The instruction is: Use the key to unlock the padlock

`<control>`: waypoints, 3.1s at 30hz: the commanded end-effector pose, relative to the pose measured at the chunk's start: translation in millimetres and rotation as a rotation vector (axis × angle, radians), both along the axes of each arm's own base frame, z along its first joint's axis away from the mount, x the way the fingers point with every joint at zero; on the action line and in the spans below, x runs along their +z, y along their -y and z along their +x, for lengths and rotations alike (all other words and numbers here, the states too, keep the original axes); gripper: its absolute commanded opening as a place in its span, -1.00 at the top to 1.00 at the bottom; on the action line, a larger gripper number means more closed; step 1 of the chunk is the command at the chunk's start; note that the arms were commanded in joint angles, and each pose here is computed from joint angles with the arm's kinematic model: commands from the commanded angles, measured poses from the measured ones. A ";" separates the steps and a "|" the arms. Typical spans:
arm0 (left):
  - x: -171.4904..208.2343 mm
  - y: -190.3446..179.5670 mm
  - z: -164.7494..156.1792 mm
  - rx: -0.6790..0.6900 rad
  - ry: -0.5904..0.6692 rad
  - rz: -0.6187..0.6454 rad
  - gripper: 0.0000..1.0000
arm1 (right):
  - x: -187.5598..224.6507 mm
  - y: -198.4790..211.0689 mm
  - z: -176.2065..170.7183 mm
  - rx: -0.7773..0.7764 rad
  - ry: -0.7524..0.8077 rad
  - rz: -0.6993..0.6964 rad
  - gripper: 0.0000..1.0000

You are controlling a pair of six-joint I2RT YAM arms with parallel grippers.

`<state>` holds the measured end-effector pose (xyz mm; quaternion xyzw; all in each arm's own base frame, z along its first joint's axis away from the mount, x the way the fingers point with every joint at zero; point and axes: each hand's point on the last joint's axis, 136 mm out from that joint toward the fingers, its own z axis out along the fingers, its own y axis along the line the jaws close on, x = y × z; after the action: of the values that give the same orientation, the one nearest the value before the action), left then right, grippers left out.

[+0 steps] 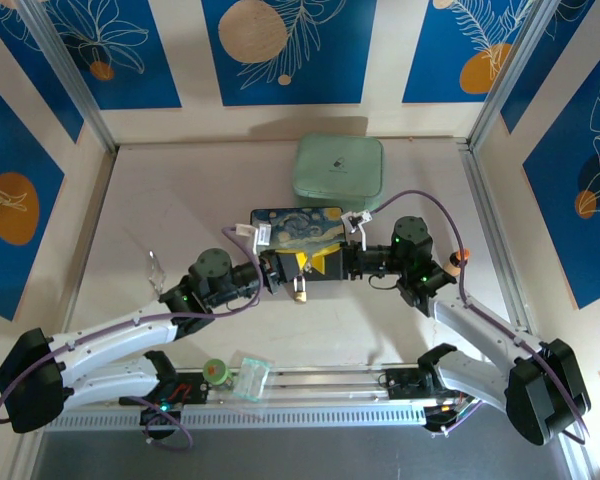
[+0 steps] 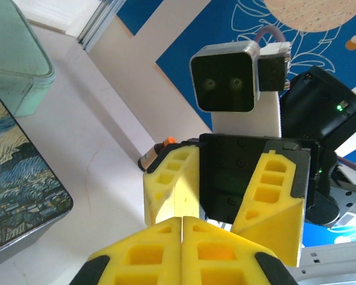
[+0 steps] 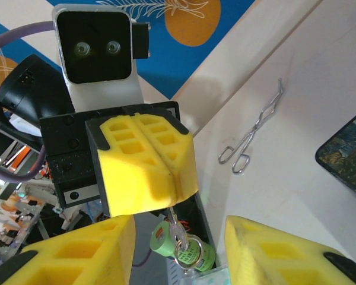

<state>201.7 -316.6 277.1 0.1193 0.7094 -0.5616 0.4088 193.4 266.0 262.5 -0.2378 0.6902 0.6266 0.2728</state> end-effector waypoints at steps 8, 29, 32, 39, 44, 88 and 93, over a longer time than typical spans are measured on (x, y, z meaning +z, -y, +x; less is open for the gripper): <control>41.1 -2.1 0.7 0.001 0.066 -0.159 1.00 | 14.2 -6.8 -6.4 0.069 0.020 0.055 0.15; 35.2 3.7 3.1 -0.012 0.035 -0.185 1.00 | 11.3 -7.9 -6.3 0.071 -0.001 0.082 0.43; 34.7 3.3 3.6 -0.007 0.032 -0.194 1.00 | 9.9 -7.5 -5.6 0.068 -0.006 0.082 0.48; 33.7 2.8 4.7 -0.001 0.029 -0.189 1.00 | 6.5 -6.7 -4.7 0.062 -0.012 0.080 0.61; 31.9 0.8 6.1 0.012 0.026 -0.191 1.00 | 3.7 -5.6 -4.7 0.058 -0.021 0.078 0.68; -189.2 -10.1 18.8 0.293 -0.317 0.565 -0.38 | -128.5 47.5 22.4 -0.334 -0.305 -0.354 0.96; -206.2 -1.0 20.1 0.281 -0.313 0.627 -0.20 | -133.5 48.6 20.5 -0.337 -0.316 -0.355 0.96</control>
<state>217.0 -302.0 63.4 0.0402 0.9174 -0.2612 0.2976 218.1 221.6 136.6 -0.0647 0.8475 0.4793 0.2189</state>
